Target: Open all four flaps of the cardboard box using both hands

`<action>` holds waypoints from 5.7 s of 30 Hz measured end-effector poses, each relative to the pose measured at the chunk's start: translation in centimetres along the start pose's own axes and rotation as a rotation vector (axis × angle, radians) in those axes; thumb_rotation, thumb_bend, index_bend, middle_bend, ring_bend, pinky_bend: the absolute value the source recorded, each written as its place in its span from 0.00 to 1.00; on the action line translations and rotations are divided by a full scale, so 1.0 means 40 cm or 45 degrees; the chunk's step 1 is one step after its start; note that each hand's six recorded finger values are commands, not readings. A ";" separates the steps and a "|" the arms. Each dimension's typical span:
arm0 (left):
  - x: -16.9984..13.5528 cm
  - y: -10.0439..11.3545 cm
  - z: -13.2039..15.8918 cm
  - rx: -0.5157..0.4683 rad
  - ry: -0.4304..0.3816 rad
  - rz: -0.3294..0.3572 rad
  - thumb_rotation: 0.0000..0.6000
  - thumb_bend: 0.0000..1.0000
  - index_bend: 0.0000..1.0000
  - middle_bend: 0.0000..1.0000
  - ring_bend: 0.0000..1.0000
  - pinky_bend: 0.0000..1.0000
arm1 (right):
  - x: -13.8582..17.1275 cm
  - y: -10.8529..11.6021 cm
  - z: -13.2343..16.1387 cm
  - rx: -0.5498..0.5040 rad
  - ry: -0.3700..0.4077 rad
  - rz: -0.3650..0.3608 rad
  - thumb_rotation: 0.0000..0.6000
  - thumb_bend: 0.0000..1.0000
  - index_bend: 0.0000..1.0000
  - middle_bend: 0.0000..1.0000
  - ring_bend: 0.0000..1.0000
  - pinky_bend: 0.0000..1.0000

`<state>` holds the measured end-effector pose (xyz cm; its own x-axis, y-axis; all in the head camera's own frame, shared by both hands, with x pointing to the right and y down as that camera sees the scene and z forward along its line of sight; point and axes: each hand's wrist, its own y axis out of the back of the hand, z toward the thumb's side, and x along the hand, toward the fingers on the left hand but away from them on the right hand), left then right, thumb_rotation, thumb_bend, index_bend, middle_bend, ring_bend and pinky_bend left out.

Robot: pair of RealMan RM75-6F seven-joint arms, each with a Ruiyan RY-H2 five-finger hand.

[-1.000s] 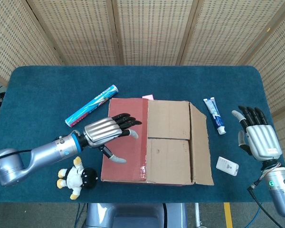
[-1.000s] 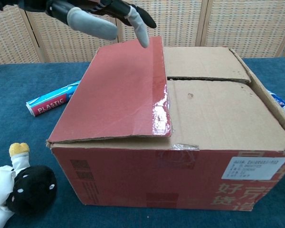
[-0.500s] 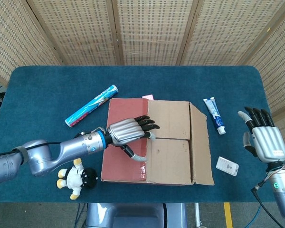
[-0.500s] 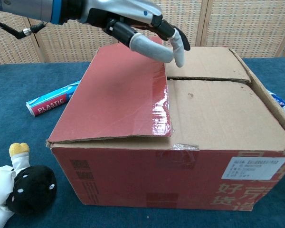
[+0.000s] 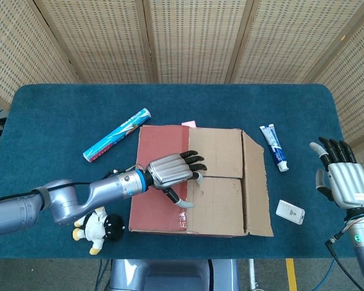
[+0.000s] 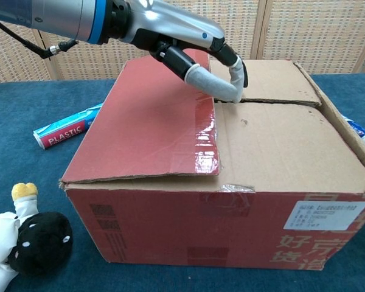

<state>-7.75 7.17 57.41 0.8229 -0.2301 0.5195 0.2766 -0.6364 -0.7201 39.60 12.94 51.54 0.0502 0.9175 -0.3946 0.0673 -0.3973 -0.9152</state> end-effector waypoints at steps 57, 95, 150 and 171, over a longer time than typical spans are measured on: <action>-0.313 0.140 -0.095 0.062 0.167 0.193 0.22 0.21 0.46 0.37 0.21 0.00 | -0.001 0.021 0.028 0.001 0.010 -0.017 1.00 0.75 0.12 0.06 0.00 0.00; -0.584 0.010 -0.252 -0.130 0.477 0.206 0.22 0.18 0.46 0.37 0.21 0.00 | -0.014 0.005 0.053 -0.012 0.038 0.014 1.00 0.75 0.12 0.06 0.00 0.00; -0.164 -0.114 -0.178 -0.140 0.598 0.409 0.83 0.18 0.03 0.00 0.00 0.00 | 0.009 -0.050 -0.006 -0.081 -0.043 -0.008 1.00 0.72 0.10 0.05 0.00 0.00; -0.153 -0.090 -0.177 -0.079 0.606 0.525 0.84 0.21 0.03 0.00 0.00 0.00 | 0.015 -0.038 -0.017 -0.098 -0.056 -0.029 1.00 0.72 0.10 0.05 0.00 0.00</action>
<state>-17.30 5.64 60.07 0.5409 -0.7589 0.3628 -0.0576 -0.4637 -0.8841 40.21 14.09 52.76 0.0040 0.9255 -0.3786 0.1446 -0.3752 -0.9156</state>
